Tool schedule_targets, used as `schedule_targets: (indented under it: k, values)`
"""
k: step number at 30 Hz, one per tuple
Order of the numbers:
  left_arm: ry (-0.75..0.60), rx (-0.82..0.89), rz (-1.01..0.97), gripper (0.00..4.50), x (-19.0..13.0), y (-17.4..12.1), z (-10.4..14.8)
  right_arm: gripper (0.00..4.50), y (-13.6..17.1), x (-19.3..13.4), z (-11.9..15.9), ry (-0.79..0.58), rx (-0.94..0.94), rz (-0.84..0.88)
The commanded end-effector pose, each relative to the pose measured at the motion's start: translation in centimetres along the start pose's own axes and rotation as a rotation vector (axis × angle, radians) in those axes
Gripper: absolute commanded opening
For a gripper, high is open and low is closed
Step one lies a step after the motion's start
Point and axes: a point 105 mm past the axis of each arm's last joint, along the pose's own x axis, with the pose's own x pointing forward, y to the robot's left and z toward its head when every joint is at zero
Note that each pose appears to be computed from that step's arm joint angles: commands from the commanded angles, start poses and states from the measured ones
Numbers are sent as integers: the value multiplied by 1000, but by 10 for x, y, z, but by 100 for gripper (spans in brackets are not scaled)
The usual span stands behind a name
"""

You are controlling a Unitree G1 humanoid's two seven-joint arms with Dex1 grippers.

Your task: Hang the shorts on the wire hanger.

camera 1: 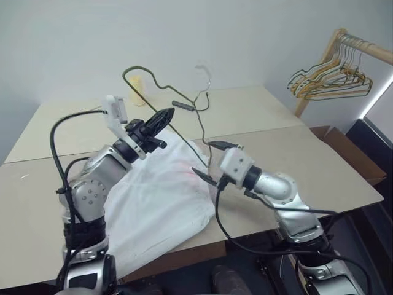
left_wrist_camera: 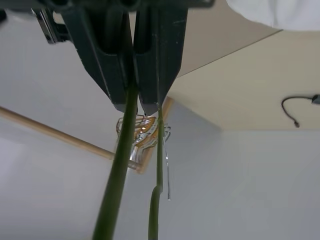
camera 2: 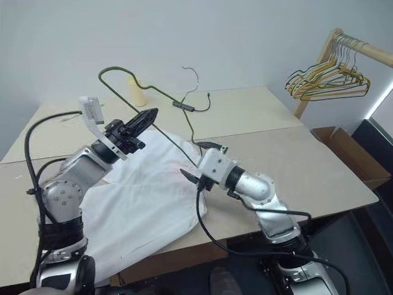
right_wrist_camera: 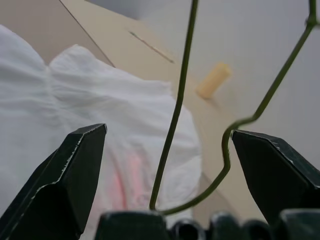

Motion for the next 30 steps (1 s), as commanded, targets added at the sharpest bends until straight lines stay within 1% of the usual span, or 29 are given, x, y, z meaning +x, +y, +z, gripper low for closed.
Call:
schedule_targets:
  k: [1,4,6,8,10,13,17,21,30]
  values:
    - [-59,68,-136,0,-9,-10,28,446,-3,-18,31,-59,156,150]
    - [-67,100,-268,0,-20,-19,45,446,-8,-33,35,-17,341,270]
    - [-98,83,-387,0,-28,-30,58,446,-7,-39,24,82,401,343]
    - [-151,46,-501,0,-39,-39,69,446,0,-46,17,135,472,452]
    - [-201,22,-566,0,-45,-43,77,446,6,-48,20,122,557,561]
    - [-241,3,-631,0,-48,-50,82,446,4,-41,26,94,605,604]
    - [-223,5,-664,0,-47,-56,75,446,-2,-31,37,58,622,608]
    - [-193,12,-664,0,-42,-59,65,446,-2,-26,50,29,570,613]
    - [-187,16,-651,0,-38,-57,60,446,2,-22,62,36,496,610]
